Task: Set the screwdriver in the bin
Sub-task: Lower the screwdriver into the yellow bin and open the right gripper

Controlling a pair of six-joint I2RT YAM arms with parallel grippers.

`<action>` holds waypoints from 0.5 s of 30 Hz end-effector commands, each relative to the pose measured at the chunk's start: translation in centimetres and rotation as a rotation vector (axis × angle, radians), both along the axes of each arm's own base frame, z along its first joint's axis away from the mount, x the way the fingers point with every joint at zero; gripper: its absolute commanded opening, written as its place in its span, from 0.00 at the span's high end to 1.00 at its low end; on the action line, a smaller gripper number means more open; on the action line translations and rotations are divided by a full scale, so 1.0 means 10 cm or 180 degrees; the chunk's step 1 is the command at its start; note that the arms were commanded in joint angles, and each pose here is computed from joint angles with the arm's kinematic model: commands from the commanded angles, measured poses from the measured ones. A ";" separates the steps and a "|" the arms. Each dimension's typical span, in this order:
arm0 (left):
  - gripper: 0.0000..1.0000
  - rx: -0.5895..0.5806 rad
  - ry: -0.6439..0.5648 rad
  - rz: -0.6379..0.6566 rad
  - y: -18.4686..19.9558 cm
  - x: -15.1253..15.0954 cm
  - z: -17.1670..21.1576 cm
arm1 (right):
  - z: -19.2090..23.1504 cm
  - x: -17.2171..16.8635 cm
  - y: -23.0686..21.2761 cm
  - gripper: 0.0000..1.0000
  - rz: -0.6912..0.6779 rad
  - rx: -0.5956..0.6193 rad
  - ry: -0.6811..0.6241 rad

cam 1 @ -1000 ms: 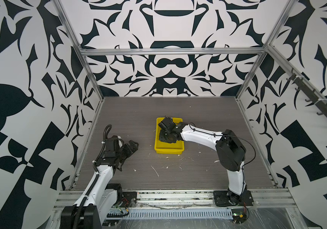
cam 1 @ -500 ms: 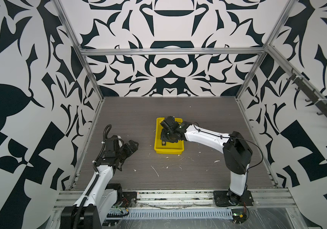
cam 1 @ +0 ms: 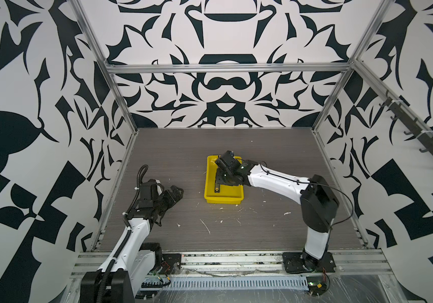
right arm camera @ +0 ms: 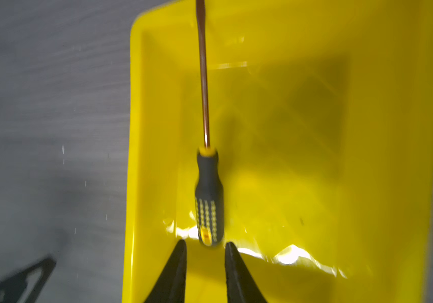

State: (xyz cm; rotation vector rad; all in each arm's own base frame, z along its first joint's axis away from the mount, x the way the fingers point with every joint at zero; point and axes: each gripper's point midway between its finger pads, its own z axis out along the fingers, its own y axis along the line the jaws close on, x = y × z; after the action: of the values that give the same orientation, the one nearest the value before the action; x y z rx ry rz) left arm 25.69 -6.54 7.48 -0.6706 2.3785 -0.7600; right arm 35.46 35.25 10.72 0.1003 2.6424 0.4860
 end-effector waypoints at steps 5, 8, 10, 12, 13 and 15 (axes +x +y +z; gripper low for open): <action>0.01 -0.0014 0.0008 0.0012 -0.01 0.00 0.00 | -0.16 0.46 0.23 0.70 0.0092 0.0005 0.0049; 0.01 -0.0007 -0.0010 0.0027 0.00 0.00 0.01 | -0.27 0.52 0.23 0.75 0.0061 -0.0067 0.0057; 0.00 -0.0005 -0.0025 0.0027 0.01 0.00 0.02 | -0.31 0.53 0.16 0.78 0.0007 -0.0120 0.0102; 0.00 -0.0002 -0.0031 0.0036 0.01 0.00 0.02 | -0.30 0.52 0.10 0.87 -0.0033 -0.0128 0.0103; 0.01 0.0003 -0.0028 0.0039 0.01 0.00 0.02 | -0.27 0.50 0.09 0.89 -0.0053 -0.0110 0.0078; 0.01 0.0000 -0.0017 0.0035 0.01 0.00 0.01 | -0.21 0.48 0.05 1.00 -0.0095 -0.0044 0.0028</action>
State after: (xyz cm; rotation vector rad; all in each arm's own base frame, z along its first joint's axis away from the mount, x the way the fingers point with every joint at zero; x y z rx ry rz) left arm 25.71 -6.54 7.62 -0.6680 2.3728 -0.7608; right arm 40.33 36.18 5.16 0.1157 2.7079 0.4188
